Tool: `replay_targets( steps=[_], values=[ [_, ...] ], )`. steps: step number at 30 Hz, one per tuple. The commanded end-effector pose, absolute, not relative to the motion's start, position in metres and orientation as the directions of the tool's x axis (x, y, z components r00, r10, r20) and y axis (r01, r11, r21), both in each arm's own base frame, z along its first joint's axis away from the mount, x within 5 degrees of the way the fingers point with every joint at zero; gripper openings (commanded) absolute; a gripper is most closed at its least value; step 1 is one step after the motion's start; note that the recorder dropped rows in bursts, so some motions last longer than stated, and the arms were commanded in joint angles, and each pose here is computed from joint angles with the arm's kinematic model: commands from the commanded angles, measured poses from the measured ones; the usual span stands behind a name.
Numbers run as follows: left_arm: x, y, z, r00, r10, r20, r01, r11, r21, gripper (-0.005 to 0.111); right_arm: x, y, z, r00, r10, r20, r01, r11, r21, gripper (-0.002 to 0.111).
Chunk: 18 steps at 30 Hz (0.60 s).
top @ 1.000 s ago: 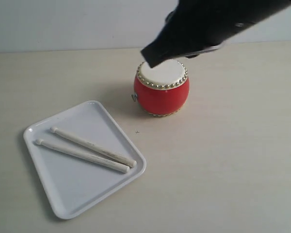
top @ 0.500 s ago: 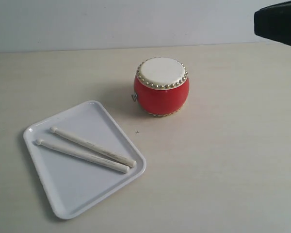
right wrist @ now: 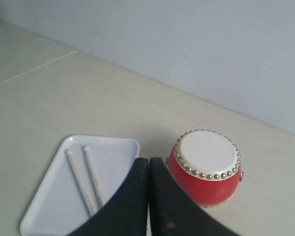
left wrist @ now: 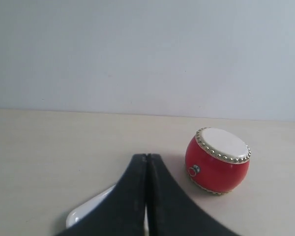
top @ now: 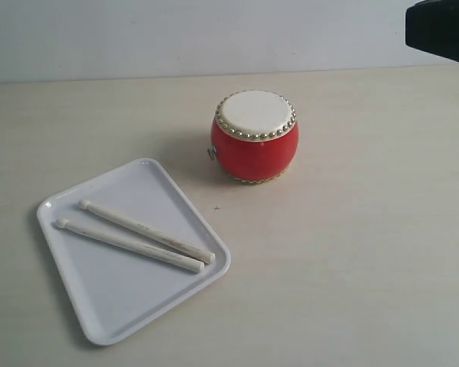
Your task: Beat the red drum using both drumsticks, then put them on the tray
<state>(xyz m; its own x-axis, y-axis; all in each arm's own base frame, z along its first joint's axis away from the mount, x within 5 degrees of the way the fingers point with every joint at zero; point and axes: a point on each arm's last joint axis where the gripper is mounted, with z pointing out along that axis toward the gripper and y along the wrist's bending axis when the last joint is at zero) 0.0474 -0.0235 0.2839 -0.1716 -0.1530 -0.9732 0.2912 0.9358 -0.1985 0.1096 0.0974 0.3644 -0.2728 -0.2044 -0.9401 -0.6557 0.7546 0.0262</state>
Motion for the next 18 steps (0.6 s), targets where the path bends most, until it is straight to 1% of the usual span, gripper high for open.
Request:
replay_targets(
  steps=[1,4,7,11,14,18],
  values=[
    [0.045,-0.022,0.281,-0.158,-0.181,-0.971,0.268,0.938,-0.219,0.000,0.109,0.096,0.365,-0.263,-0.190,-0.946,-0.653,0.757,0.029,0.000],
    [0.049,-0.018,0.267,-0.146,-0.190,-0.971,0.187,0.958,-0.216,0.000,0.109,0.096,0.365,-0.263,-0.190,-0.946,-0.653,0.757,0.029,0.000],
    [0.053,-0.011,0.248,-0.101,-0.205,-0.974,0.094,0.972,-0.215,0.000,0.109,0.096,0.365,-0.263,-0.190,-0.946,-0.653,0.757,0.029,0.000],
    [0.056,-0.004,0.232,-0.074,-0.136,-0.988,0.004,0.991,-0.137,0.000,0.109,0.096,0.365,-0.263,-0.190,-0.946,-0.653,0.757,0.029,0.000],
    [0.058,-0.001,0.223,-0.083,-0.060,-0.995,-0.018,0.998,-0.059,0.000,0.109,0.096,0.365,-0.263,-0.190,-0.946,-0.653,0.757,0.029,0.000],
    [0.060,0.000,0.210,-0.098,-0.044,-0.994,-0.028,0.999,-0.041,0.000,0.109,0.096,0.365,-0.263,-0.190,-0.946,-0.653,0.757,0.029,0.000]
  ],
)
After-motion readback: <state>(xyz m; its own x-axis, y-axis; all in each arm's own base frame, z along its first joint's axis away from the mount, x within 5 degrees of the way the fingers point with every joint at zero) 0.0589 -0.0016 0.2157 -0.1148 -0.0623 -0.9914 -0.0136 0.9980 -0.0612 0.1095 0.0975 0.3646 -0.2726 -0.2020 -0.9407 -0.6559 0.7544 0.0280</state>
